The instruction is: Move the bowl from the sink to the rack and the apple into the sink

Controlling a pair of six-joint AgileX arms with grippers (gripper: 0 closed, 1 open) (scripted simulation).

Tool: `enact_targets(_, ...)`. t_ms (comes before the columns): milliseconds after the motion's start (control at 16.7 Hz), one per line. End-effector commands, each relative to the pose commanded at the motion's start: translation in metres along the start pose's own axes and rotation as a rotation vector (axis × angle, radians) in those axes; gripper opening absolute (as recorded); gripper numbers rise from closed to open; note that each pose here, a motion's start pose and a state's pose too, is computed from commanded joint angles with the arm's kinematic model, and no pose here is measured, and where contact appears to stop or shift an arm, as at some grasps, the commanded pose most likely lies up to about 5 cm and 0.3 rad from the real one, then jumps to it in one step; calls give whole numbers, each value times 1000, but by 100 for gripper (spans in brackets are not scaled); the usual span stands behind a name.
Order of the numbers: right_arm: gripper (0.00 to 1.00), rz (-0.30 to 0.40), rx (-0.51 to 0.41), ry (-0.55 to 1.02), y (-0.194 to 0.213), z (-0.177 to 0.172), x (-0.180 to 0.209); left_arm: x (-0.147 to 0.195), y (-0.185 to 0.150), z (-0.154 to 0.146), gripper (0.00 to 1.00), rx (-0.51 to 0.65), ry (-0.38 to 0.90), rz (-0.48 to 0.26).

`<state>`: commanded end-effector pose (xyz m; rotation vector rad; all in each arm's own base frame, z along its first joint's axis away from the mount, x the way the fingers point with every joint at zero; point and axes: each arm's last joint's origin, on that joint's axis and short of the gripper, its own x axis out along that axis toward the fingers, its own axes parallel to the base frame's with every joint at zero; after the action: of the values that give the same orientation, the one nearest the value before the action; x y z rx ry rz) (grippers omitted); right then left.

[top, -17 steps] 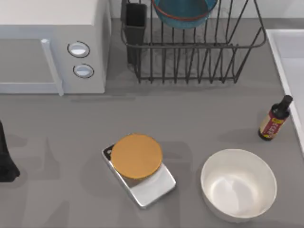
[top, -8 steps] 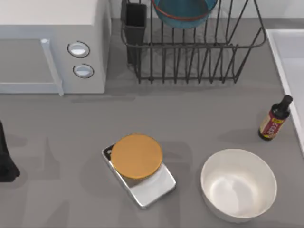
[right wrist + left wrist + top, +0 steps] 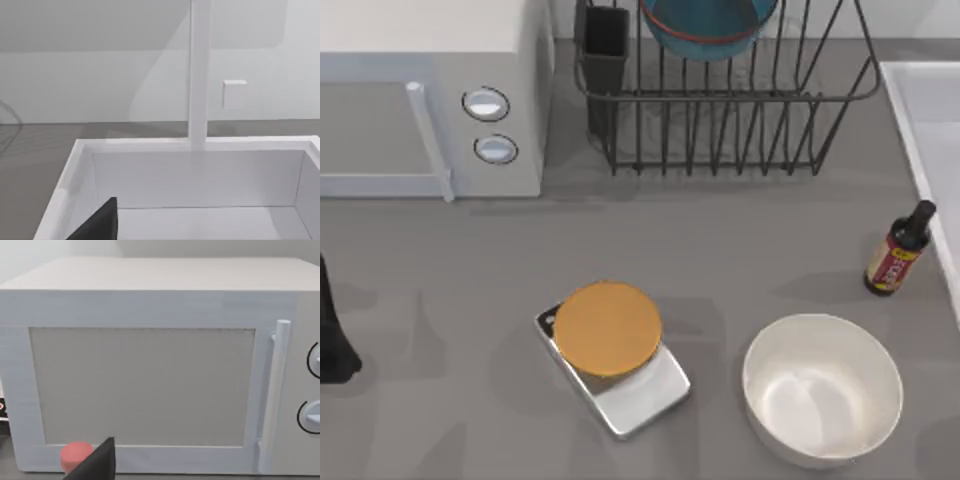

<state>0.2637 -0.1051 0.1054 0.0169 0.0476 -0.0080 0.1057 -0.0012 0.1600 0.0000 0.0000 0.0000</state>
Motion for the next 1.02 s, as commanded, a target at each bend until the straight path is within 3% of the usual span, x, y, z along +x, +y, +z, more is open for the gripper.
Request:
enact_targets(240,100,0,-16,-26,29,51,-25,0,0,0,100,0,0,0)
enact_targets(540,100,-1,-38,-105,68,95,-85,0,0,0,100,0,0,0)
enact_targets(720,100,0,-39,-143,85,97,-123,0,0,0,100,0,0,0)
enact_targets(1020,100,5,-21,-97,99,66,-155,0,0,0,100,0,0,0)
